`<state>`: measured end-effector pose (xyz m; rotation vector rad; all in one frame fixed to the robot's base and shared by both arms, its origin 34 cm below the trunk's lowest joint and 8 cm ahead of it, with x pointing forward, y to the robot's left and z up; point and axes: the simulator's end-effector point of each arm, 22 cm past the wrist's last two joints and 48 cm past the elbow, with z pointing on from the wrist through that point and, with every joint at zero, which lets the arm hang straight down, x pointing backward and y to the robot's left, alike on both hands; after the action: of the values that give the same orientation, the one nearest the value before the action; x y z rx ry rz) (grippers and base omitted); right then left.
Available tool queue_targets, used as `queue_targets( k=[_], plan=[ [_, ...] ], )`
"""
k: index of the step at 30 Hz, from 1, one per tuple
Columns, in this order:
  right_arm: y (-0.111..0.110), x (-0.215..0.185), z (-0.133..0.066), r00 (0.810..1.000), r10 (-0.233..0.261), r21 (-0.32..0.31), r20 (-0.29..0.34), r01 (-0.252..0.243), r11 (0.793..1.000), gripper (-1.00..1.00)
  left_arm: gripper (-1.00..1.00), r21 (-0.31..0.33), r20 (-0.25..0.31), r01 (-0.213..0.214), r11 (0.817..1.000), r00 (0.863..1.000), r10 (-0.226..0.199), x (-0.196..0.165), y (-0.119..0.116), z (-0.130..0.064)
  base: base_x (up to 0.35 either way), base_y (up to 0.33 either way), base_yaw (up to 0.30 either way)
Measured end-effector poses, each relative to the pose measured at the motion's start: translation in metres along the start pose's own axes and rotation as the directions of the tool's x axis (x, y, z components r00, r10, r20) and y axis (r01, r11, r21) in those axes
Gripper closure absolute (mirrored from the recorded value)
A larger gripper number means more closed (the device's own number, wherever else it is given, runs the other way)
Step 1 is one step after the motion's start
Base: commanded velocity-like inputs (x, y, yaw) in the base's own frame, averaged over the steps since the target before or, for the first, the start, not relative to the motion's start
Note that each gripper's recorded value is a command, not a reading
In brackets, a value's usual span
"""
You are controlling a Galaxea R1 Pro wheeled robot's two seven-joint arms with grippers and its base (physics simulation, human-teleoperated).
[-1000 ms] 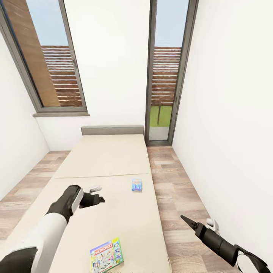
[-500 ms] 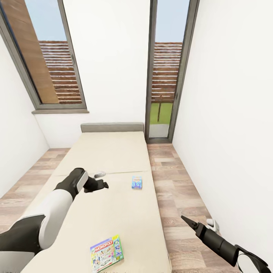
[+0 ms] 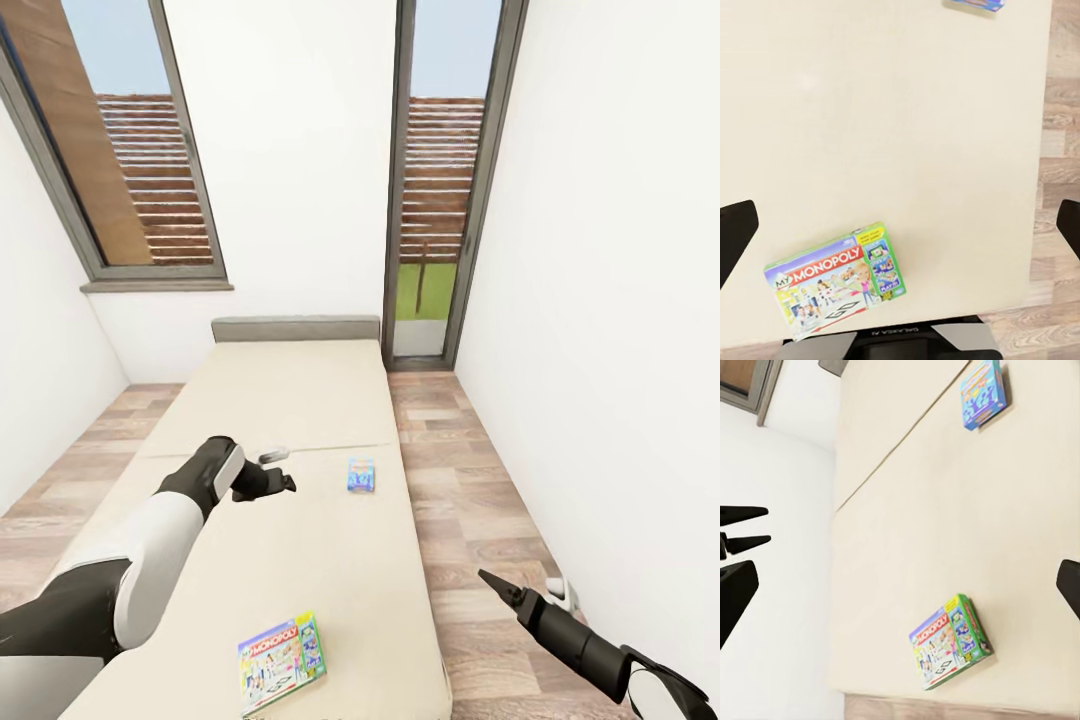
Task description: Put all the toys in the child's room - the three board games (two on the bed and one on the table), the two jigsaw puzzles on the table, and the tennis ball on the table - inside the toy box on the table in the child's room.
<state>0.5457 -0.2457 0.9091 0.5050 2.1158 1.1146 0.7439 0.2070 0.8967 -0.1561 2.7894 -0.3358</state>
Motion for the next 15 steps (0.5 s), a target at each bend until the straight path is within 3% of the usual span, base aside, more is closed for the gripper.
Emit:
queue_targets(
  k=[15],
  plan=[
    [-0.010,0.007,0.002,1.000,0.019,0.017,-0.021,-0.019,1.000,-1.00,-1.00,-0.012,0.019,0.001,1.000,1.000,-0.001,0.001,0.005,0.017,0.000,0.000,0.000]
  ],
)
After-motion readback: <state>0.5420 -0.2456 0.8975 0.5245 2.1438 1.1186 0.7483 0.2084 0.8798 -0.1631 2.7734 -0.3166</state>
